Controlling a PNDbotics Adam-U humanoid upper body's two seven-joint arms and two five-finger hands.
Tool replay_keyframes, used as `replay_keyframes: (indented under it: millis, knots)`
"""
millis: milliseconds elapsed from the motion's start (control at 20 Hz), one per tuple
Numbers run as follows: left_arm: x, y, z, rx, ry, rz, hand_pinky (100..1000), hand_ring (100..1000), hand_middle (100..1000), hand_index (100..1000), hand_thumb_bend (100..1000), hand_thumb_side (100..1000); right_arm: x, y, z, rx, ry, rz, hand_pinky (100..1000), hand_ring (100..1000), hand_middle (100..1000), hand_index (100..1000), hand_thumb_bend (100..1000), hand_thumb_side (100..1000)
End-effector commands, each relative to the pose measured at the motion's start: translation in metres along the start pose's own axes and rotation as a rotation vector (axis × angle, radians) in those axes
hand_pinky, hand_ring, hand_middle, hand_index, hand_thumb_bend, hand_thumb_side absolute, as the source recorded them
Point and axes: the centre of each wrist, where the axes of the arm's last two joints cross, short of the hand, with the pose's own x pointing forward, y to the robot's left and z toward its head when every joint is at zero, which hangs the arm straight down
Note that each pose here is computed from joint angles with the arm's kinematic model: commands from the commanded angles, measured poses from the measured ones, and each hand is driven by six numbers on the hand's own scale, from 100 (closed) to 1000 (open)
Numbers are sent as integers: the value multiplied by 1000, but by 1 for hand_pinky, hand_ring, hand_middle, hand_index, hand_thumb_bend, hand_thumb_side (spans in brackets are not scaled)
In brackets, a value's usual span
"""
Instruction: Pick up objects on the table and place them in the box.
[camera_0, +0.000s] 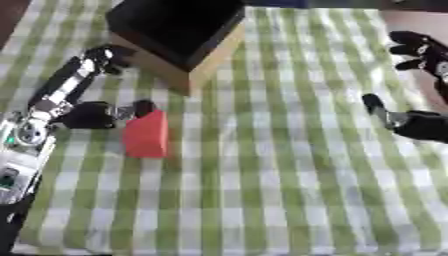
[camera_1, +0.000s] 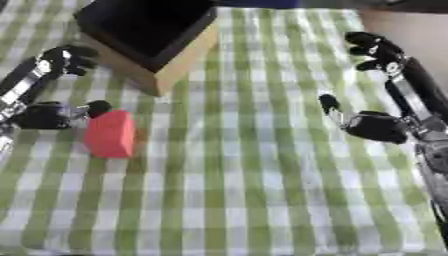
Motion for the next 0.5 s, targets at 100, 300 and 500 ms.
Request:
replay_keyframes:
  millis: [100,300,500]
  knots:
    - [4,8,0,9,-12,-24,828,836,843,889,647,521,2,-9,-1,-13,-12,19,760,878,927,962,308,194]
    - [4,8,0,8,-14,-25,828,837,844,889,646,521,1,-9,-1,-15,-11,17,760,878,927,962,307,197]
    - [4,9,0,11,-12,-27,828,837,843,889,647,520,2,-9,-1,-16,-12,16,760,878,927,962,308,197]
